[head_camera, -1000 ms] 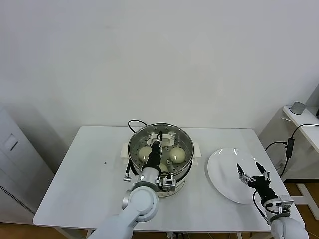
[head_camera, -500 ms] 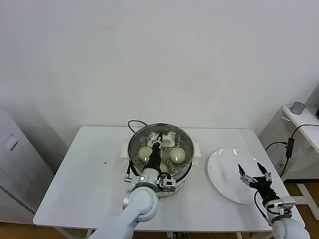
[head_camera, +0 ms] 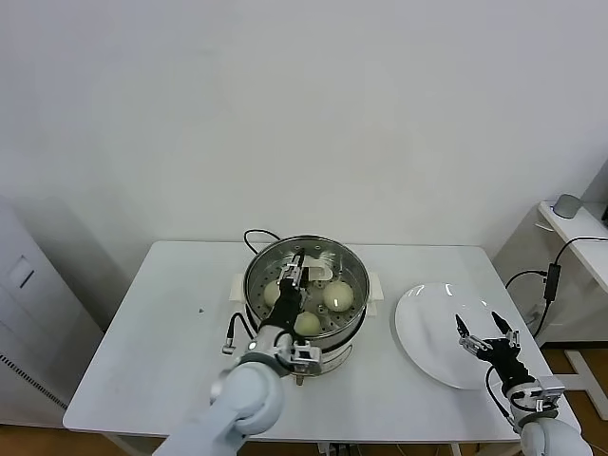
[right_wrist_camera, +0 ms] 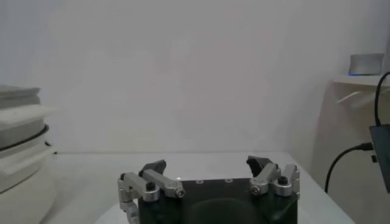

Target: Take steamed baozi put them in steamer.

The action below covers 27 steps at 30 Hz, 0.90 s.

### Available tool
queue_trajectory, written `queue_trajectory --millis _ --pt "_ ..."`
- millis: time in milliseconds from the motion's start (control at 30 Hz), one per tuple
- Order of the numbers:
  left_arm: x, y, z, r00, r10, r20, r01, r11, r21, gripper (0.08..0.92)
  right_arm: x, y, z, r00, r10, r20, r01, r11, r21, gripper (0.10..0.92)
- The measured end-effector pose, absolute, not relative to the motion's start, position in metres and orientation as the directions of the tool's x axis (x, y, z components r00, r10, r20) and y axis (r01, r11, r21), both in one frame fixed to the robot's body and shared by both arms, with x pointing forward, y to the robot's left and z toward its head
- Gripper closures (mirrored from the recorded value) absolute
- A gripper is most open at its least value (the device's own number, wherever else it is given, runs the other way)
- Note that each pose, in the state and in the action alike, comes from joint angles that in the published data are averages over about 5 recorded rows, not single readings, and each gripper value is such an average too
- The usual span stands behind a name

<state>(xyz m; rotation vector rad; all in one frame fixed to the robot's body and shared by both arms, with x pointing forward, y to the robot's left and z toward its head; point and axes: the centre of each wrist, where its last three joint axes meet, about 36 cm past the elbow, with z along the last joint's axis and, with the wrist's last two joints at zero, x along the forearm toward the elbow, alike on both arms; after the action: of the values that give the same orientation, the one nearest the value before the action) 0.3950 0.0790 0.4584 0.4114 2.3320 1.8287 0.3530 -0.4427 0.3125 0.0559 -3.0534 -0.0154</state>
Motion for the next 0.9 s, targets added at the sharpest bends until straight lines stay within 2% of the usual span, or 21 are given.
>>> queue_trajectory --millis 133,267,333,400,500,600,767,900 --pt "0.383 0.095 0.478 -0.913 0.397 0.094 0.239 0.332 0.912 0.322 0.356 -0.441 0.313 -0.996 -0.040 0.085 -0.039 0.999 0.016 0.200" --pt "0.377 0.113 0.498 -0.867 0.488 0.097 0.354 0.468 0.809 0.214 0.357 -0.438 0.316 -0.996 -0.046 0.082 -0.044 0.999 0.027 0.200" --pt "0.375 0.125 0.508 -0.854 0.515 0.079 0.397 0.546 0.737 0.191 0.359 -0.436 0.317 -0.996 -0.047 0.080 -0.045 0.998 0.035 0.200" --pt "0.375 0.137 0.518 -0.851 0.522 0.050 0.423 0.628 0.653 0.180 0.360 -0.433 0.319 -0.996 -0.048 0.077 -0.045 0.998 0.044 0.200" --pt "0.378 0.159 0.528 -0.867 0.498 0.010 0.433 0.744 0.508 0.177 0.363 -0.428 0.321 -0.996 -0.049 0.073 -0.045 0.998 0.050 0.200" --pt "0.380 0.184 0.531 -0.896 0.444 -0.008 0.411 0.835 0.365 0.177 0.366 -0.425 0.324 -0.997 -0.049 0.066 -0.045 0.998 0.052 0.200" --pt "0.384 0.229 0.521 -0.944 0.328 0.013 0.325 0.927 0.189 0.177 0.370 -0.422 0.328 -0.998 -0.040 0.055 -0.037 0.998 0.054 0.200" --pt "0.385 0.260 0.502 -0.965 0.255 0.058 0.261 0.959 0.110 0.177 0.371 -0.419 0.331 -0.998 -0.034 0.054 -0.031 0.998 0.054 0.200"
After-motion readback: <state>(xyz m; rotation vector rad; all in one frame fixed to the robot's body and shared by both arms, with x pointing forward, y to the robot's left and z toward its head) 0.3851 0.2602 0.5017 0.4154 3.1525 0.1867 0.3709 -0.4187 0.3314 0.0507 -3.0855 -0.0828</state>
